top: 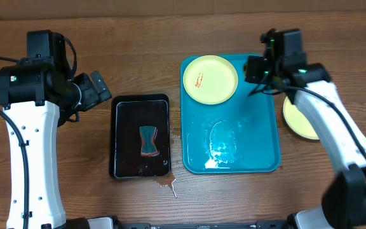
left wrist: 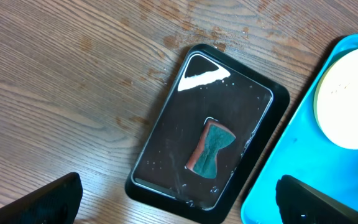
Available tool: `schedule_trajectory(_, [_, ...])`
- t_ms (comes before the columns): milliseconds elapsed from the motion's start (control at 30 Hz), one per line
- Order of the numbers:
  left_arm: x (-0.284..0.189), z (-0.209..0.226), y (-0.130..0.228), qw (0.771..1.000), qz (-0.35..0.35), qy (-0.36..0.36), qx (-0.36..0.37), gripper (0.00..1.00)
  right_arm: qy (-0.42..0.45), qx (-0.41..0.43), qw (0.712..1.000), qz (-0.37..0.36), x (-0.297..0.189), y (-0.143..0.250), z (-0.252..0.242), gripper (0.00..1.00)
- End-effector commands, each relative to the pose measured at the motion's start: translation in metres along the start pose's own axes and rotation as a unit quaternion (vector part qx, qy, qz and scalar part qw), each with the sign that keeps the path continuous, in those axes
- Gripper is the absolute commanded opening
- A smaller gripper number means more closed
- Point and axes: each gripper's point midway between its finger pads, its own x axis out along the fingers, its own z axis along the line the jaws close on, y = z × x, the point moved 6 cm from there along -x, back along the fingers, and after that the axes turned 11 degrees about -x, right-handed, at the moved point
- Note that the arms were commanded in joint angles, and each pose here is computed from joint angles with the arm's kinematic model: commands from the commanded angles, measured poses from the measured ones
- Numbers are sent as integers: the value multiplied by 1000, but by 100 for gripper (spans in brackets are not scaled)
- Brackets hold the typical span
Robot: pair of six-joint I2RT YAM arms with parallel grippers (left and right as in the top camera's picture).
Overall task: Clean dirty plates on tray and stack at the side
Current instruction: 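Grasp the upper yellow plate with the right gripper and drag it down the tray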
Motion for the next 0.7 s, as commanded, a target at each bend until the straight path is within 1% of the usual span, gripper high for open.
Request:
schedule_trajectory(0, [-6, 0, -2, 1000, -11, 5, 7, 100, 17, -4, 999, 39, 47, 19, -8, 54])
schedule_trajectory(100, [-6, 0, -2, 1000, -11, 5, 7, 100, 17, -3, 999, 48, 79, 26, -13, 54])
schedule_trajectory(233, [-6, 0, -2, 1000, -11, 5, 7, 100, 2, 1, 997, 71, 107, 40, -13, 54])
schedule_trajectory(300, [-6, 0, -2, 1000, -11, 5, 7, 100, 3, 2, 996, 84, 115, 48, -15, 49])
schedule_trajectory(333, [-6, 0, -2, 1000, -11, 5, 7, 100, -3, 6, 996, 92, 118, 52, -14, 42])
schedule_trajectory(467, [-6, 0, -2, 1000, -11, 5, 7, 100, -19, 11, 994, 106, 120, 57, -11, 25])
schedule_trajectory(533, [-6, 0, -2, 1000, -11, 5, 7, 100, -18, 14, 994, 110, 120, 59, -11, 13])
schedule_trajectory(567, [-6, 0, -2, 1000, -11, 5, 7, 100, -16, 20, 993, 113, 119, 60, -11, 5])
schedule_trajectory(667, [-6, 0, -2, 1000, -11, 5, 7, 100, 1, 56, 990, 129, 117, 65, -14, 4])
